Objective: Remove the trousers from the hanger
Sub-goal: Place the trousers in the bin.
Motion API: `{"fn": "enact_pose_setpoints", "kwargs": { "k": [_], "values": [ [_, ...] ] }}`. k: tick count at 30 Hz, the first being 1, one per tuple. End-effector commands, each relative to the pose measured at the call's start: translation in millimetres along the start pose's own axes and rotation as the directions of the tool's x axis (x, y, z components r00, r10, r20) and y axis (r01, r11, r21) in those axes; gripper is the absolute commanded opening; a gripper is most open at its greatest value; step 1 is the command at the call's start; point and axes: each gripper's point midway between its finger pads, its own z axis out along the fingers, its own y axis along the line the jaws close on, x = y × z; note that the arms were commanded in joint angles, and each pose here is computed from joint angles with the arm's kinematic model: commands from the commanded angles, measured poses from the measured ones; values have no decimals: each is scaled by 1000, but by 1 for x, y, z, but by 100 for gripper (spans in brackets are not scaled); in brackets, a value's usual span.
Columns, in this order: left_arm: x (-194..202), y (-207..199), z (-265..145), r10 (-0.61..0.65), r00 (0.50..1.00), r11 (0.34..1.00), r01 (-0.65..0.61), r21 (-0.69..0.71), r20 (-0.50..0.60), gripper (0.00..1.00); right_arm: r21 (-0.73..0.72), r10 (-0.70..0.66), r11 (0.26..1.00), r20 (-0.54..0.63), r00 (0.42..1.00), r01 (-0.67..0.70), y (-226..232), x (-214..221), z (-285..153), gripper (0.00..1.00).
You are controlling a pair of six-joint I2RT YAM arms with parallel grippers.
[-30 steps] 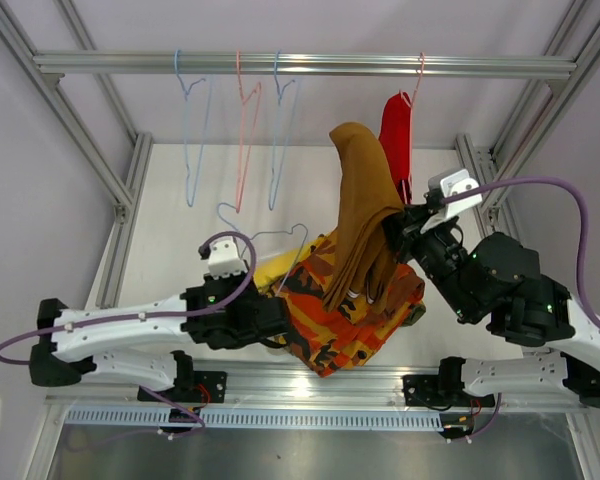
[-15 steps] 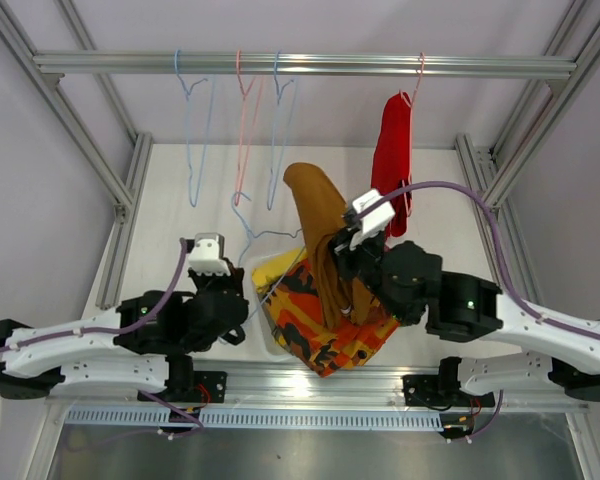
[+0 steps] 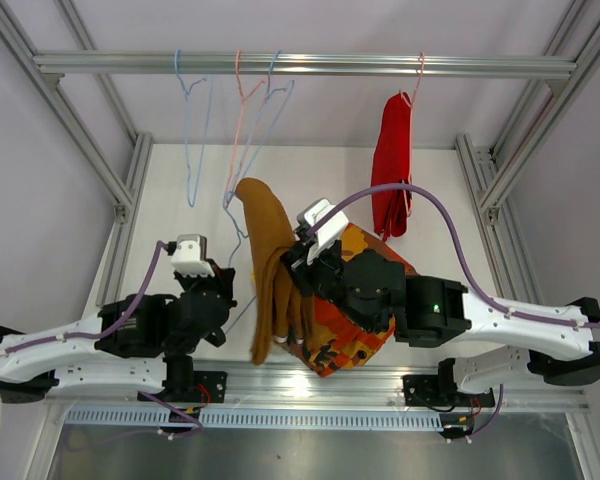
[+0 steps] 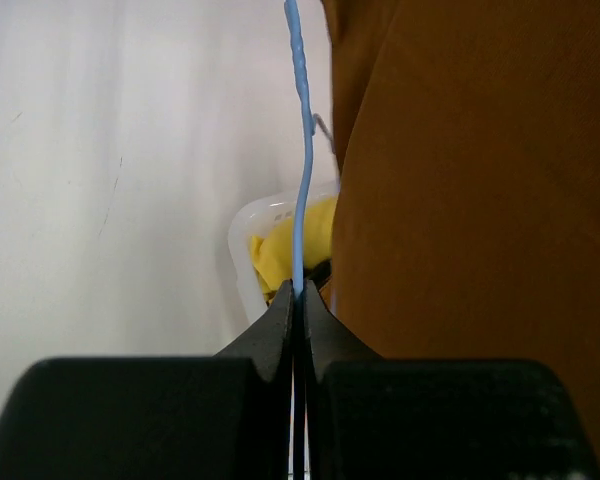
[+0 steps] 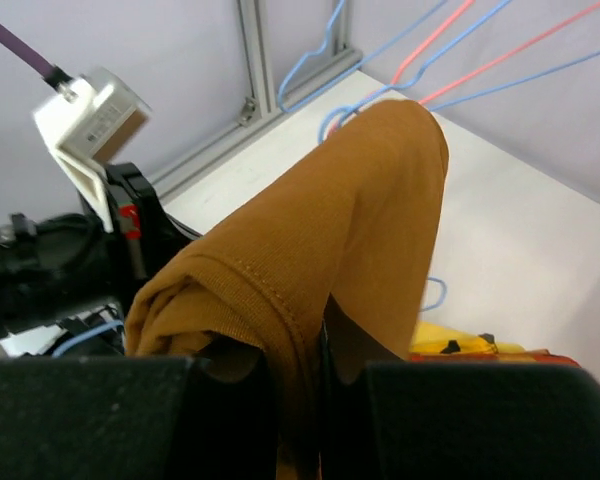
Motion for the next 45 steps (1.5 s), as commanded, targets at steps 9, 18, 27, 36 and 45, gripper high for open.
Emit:
{"fn": "enact_pose_setpoints", "kwargs": {
  "k": [9, 18, 27, 36, 45],
  "values": [
    [1, 9, 1, 23, 1000, 999, -23, -32, 16, 1, 168, 222, 956, 126, 967, -242, -70, 29, -37, 0],
    [6, 11, 2, 43, 999, 998, -43, -39, 1, 1, 411, 349, 852, 13, 937, -323, -153, 160, -96, 50],
    [18, 13, -4, 69, 994, 997, -72, -29, -82, 1, 343, 335, 878, 58, 941, -334, -157, 101, -115, 90],
    [30, 31, -11, 80, 989, 997, -82, -11, -127, 1, 109, 322, 934, 156, 934, -341, -122, 19, -106, 88],
    [30, 22, -10, 73, 988, 997, -74, -3, -138, 1, -7, 271, 963, 9, 962, -271, -56, 44, -44, 29]
  ]
}}
